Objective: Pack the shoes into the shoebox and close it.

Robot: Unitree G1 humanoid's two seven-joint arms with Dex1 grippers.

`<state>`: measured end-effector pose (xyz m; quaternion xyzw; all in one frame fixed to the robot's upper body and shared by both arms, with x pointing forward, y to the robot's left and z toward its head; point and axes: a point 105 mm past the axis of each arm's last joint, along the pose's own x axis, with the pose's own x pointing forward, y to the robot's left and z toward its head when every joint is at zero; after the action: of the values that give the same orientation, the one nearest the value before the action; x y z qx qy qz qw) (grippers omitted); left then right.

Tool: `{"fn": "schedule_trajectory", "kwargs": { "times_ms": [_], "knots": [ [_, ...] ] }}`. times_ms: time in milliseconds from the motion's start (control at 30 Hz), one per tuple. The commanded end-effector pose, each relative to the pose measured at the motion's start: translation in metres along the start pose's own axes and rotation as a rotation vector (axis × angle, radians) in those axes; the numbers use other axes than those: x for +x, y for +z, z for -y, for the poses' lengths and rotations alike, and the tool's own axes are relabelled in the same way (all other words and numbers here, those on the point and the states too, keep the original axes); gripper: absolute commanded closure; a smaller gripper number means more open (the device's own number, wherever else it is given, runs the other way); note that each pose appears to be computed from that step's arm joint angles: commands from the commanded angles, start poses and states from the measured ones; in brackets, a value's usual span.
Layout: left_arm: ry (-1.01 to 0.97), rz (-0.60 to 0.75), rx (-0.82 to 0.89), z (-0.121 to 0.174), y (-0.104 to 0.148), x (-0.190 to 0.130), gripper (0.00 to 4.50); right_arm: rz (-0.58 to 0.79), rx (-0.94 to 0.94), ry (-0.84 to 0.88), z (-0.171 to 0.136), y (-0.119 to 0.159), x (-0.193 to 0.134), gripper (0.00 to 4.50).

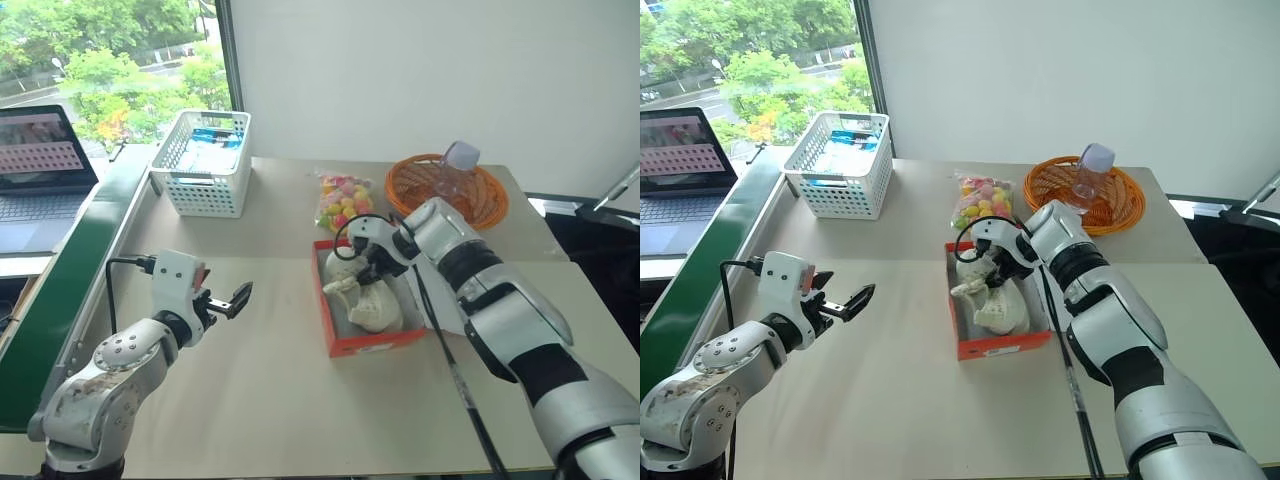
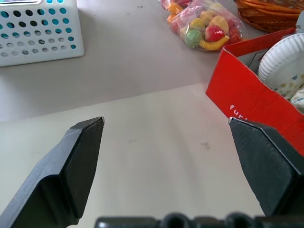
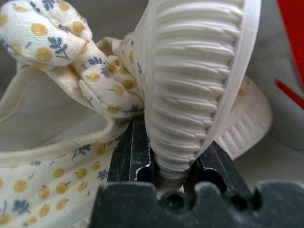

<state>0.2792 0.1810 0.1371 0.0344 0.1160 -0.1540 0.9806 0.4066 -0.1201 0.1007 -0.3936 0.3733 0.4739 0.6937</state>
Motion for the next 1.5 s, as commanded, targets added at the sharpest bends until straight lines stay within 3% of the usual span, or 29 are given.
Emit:
{"fn": "schedule_trajectory", "kwargs": {
  "times_ms": [33,267,500,667,833,1000,1300,1367,1500],
  "knots": [
    [-0.007,0.065,0.028,0.004,0.014,0.002,0.0,-0.226,0.047,-0.049,-0.001,-0.067,0.012,4.06],
    [-0.017,0.061,0.042,0.005,0.012,0.006,0.0,-0.139,0.141,-0.004,-0.016,-0.057,0.03,4.06],
    [-0.01,0.055,0.051,0.001,0.011,0.005,0.0,0.047,0.487,0.083,-0.035,-0.022,0.051,4.06],
    [-0.002,0.051,0.059,-0.001,0.01,0.006,0.0,0.091,0.618,0.072,-0.04,-0.01,0.062,4.06],
    [0.0,0.055,0.065,0.0,0.011,0.005,0.0,0.049,0.582,-0.024,-0.038,-0.017,0.074,4.06],
    [0.003,0.056,0.07,0.0,0.011,0.005,0.0,-0.06,0.432,-0.166,-0.029,-0.045,0.078,4.06],
    [-0.003,0.051,0.079,0.003,0.01,0.006,0.0,-0.189,0.24,-0.263,-0.018,-0.075,0.072,4.06],
    [-0.004,0.051,0.08,0.003,0.01,0.006,0.0,-0.188,0.242,-0.266,-0.018,-0.076,0.071,3.12],
    [-0.014,0.048,0.096,0.003,0.012,0.008,0.0,-0.154,0.257,-0.253,-0.014,-0.068,0.066,1.93]
  ]
}}
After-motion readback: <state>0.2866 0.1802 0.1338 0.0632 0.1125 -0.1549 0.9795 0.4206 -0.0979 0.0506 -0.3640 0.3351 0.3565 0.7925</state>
